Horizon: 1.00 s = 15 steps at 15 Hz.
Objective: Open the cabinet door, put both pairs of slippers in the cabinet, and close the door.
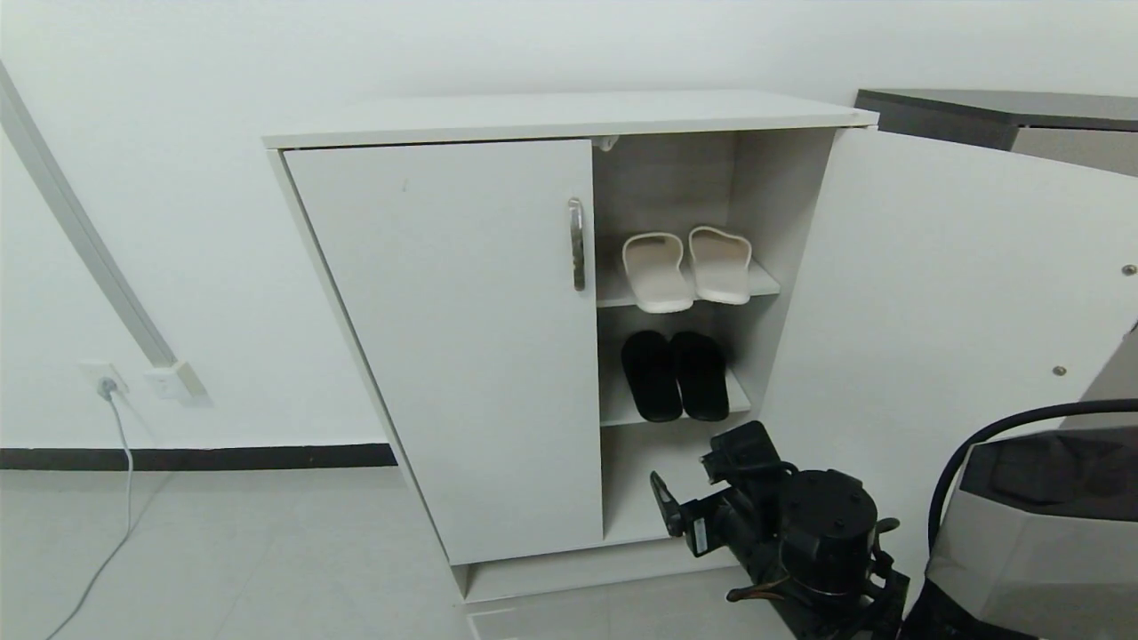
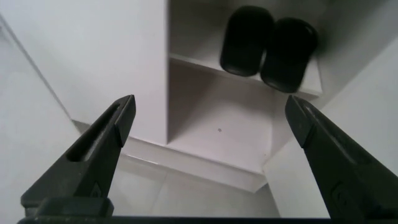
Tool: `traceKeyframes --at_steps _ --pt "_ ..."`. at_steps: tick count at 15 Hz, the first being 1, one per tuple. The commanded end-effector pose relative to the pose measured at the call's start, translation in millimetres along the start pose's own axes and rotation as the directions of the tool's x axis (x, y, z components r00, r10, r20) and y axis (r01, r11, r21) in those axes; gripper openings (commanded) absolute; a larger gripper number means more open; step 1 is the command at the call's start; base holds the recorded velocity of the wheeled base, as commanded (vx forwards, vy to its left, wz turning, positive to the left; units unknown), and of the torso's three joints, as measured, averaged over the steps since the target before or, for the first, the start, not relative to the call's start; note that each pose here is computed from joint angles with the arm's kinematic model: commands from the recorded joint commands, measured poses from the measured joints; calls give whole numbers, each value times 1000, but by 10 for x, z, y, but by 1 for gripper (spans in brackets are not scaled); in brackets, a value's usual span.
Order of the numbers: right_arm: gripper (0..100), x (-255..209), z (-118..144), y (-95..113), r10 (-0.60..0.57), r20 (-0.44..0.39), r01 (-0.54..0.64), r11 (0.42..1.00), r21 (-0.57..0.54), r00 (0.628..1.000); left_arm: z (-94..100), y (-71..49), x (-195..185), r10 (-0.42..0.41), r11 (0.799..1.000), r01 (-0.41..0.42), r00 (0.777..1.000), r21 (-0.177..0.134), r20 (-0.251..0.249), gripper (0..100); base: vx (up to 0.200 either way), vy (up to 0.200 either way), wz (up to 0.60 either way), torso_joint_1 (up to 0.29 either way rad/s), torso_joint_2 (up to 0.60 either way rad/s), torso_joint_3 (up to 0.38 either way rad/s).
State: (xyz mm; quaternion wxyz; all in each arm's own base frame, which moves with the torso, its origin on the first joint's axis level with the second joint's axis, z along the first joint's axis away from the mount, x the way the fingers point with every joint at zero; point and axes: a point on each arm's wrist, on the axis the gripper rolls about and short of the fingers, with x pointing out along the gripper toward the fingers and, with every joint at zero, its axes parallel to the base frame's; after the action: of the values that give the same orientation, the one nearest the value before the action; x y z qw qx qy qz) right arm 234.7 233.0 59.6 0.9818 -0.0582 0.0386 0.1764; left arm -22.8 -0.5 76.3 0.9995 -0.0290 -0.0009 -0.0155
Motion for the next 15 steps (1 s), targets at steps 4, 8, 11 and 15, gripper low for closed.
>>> traceKeyframes --at_steps 4,8,11,15 --pt "100 16 6 0 -2 3 2 1000 1 1000 -2 0 0 0 1000 0 1000 0 -1 0 0 0 0 34 -331 -349" --pt "100 15 11 0 0 4 0 1000 2 1000 -2 0 0 0 1000 0 1000 0 -1 0 0 0 0 84 -478 -350" --pt "100 12 9 -1 0 4 0 1000 2 1000 -2 0 0 0 1000 0 1000 0 -1 0 0 0 0 134 -463 -334" --pt "100 12 8 -1 0 3 0 1000 1 1000 -2 0 0 0 1000 0 1000 0 -1 0 0 0 0 161 -472 -319"
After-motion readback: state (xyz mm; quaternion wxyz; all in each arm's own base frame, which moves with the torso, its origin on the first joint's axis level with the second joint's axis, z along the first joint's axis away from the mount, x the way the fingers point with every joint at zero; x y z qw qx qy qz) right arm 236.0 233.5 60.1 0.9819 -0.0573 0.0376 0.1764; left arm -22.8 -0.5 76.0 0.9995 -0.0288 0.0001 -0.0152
